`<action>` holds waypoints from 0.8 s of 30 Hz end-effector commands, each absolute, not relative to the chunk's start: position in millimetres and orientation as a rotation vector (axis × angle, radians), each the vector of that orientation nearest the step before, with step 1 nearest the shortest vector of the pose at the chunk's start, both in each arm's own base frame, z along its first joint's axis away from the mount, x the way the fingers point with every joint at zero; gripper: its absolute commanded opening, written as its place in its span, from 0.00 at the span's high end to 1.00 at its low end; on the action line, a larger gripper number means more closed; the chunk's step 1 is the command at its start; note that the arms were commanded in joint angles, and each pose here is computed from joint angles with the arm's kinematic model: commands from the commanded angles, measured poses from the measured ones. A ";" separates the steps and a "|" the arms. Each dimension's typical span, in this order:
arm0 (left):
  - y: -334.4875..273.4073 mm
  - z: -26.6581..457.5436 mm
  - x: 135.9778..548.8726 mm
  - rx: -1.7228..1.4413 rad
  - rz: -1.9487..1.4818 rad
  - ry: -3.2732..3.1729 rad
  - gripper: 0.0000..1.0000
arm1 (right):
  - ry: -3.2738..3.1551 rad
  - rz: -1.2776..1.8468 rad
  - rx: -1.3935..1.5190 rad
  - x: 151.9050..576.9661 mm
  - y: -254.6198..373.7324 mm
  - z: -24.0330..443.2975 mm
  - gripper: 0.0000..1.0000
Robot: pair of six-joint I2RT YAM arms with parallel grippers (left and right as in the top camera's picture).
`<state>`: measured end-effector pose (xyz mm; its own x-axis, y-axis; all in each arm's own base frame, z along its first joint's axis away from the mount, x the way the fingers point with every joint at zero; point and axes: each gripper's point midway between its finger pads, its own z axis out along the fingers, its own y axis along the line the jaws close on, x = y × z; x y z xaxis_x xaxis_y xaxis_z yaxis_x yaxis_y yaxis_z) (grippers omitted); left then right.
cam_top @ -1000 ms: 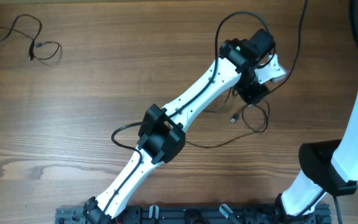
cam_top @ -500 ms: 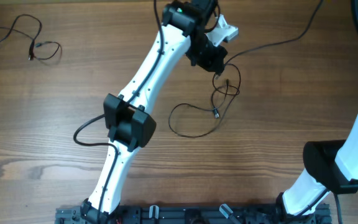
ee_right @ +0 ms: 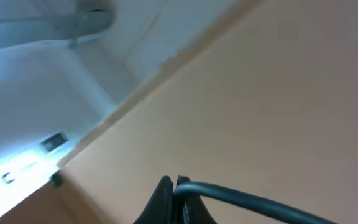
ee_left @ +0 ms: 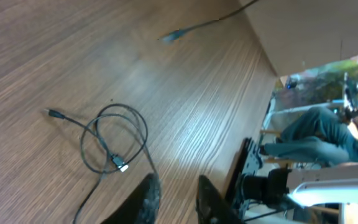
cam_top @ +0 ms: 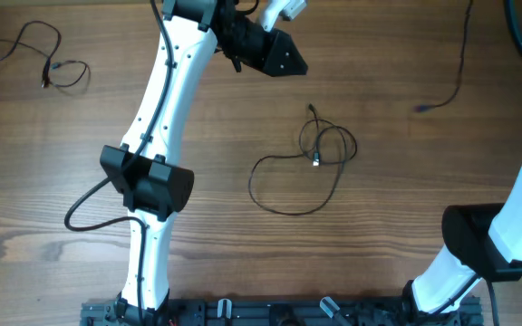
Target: Untangle cables
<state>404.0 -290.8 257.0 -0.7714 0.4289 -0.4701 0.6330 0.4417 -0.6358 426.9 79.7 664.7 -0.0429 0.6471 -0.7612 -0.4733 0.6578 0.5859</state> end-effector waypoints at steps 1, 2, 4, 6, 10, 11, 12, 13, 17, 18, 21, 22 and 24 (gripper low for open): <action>-286.8 267.6 403.1 0.893 -1.202 2.458 0.75 | 1.315 1.082 0.009 406.6 111.4 678.5 0.96; -284.2 267.0 405.9 0.840 -1.203 2.488 0.75 | 1.320 1.106 0.016 407.4 115.3 677.5 0.96; -274.1 268.3 416.0 0.731 -1.214 2.521 0.70 | 1.333 1.146 0.001 405.6 131.0 675.2 0.96; -257.5 269.5 428.8 0.631 -1.213 2.536 0.41 | 1.382 1.148 -0.005 407.5 145.9 663.3 0.96; -222.3 272.2 453.9 0.373 -1.224 2.572 0.36 | 1.542 1.174 -0.092 412.0 188.4 621.3 0.96; -216.5 273.6 459.9 0.293 -1.234 2.580 0.36 | 1.568 1.204 -0.162 407.0 205.1 613.4 0.96; -211.1 274.6 464.5 0.214 -1.246 2.590 0.36 | 1.584 1.244 -0.242 398.3 221.6 608.1 0.96; -207.9 274.7 466.2 0.147 -1.259 2.606 0.32 | 1.576 1.268 -0.322 388.3 233.3 607.9 0.96; -212.9 280.1 462.1 -0.173 -1.403 2.681 0.16 | 1.416 1.376 -0.590 344.6 260.7 634.3 0.96; -222.8 294.1 453.7 -0.204 -1.572 2.666 0.16 | 1.389 1.386 -0.625 337.6 265.7 637.8 0.96; -237.5 337.0 434.2 -0.335 -2.036 2.614 0.16 | 1.386 1.298 -0.703 338.4 270.3 625.2 0.96; -237.1 343.3 432.5 -0.532 -2.130 2.650 0.24 | 1.381 1.274 -0.736 336.9 274.0 620.9 0.96; -236.3 343.6 432.8 -0.827 -2.167 2.702 0.24 | 1.340 1.260 -0.824 326.9 287.1 617.2 0.96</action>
